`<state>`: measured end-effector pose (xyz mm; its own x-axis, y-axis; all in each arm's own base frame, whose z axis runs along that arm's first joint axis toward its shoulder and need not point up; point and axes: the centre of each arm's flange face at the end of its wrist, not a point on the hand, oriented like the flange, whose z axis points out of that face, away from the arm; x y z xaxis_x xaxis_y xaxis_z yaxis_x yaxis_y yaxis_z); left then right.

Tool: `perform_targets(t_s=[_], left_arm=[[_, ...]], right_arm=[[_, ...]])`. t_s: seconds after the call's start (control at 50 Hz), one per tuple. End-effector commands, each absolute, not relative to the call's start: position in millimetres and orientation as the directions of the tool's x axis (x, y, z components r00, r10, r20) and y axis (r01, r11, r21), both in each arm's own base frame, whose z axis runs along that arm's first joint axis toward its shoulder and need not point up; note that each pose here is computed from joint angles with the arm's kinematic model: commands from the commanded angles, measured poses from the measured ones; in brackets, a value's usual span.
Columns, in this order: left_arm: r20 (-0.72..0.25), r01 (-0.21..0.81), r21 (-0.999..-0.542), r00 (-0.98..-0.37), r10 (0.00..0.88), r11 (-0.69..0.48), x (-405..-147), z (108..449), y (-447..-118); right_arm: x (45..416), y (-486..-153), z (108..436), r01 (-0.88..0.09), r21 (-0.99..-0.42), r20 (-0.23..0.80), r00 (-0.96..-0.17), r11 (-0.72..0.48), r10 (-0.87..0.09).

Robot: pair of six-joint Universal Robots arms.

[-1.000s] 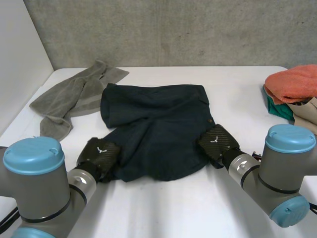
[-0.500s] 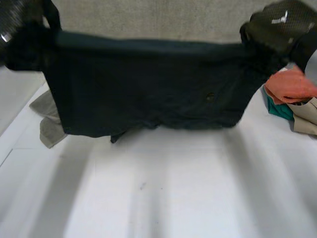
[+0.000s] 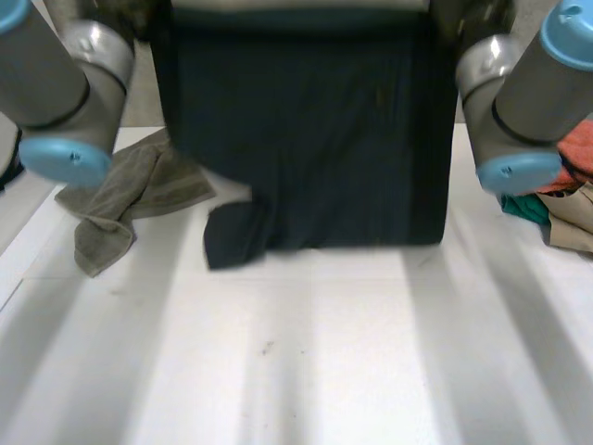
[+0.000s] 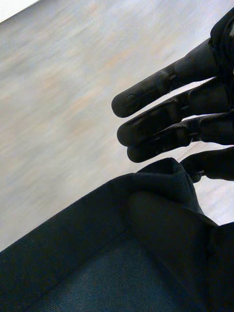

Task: Fold the laundry.

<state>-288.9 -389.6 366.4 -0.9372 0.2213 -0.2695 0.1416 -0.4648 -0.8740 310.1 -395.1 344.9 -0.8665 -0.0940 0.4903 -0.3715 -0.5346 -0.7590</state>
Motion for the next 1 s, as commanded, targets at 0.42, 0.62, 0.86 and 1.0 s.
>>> perform_targets(t_s=[0.42,0.62,0.86,1.0], left_arm=[[-0.234,0.161,-0.963,-0.894,0.382,-0.214,-284.5,231.8,-332.7],[-0.326,0.374,-0.927,-0.837,0.439,0.024,-267.5,166.1,-274.7],[-0.351,0.555,-0.813,-0.707,0.614,0.175,-247.0,196.5,-181.4],[-0.336,0.736,-0.627,-0.553,0.762,0.257,-229.6,203.6,-122.3]], right_arm=[[314.8,-395.9,216.5,-0.359,-0.858,0.484,-0.803,-0.367,-0.348],[301.7,-352.7,137.6,-0.577,-0.793,0.589,-0.641,-0.198,-0.492],[271.0,-266.6,154.3,-0.771,-0.636,0.566,-0.441,-0.029,-0.697],[231.2,-200.2,165.6,-0.904,-0.425,0.427,-0.251,0.052,-0.869]])
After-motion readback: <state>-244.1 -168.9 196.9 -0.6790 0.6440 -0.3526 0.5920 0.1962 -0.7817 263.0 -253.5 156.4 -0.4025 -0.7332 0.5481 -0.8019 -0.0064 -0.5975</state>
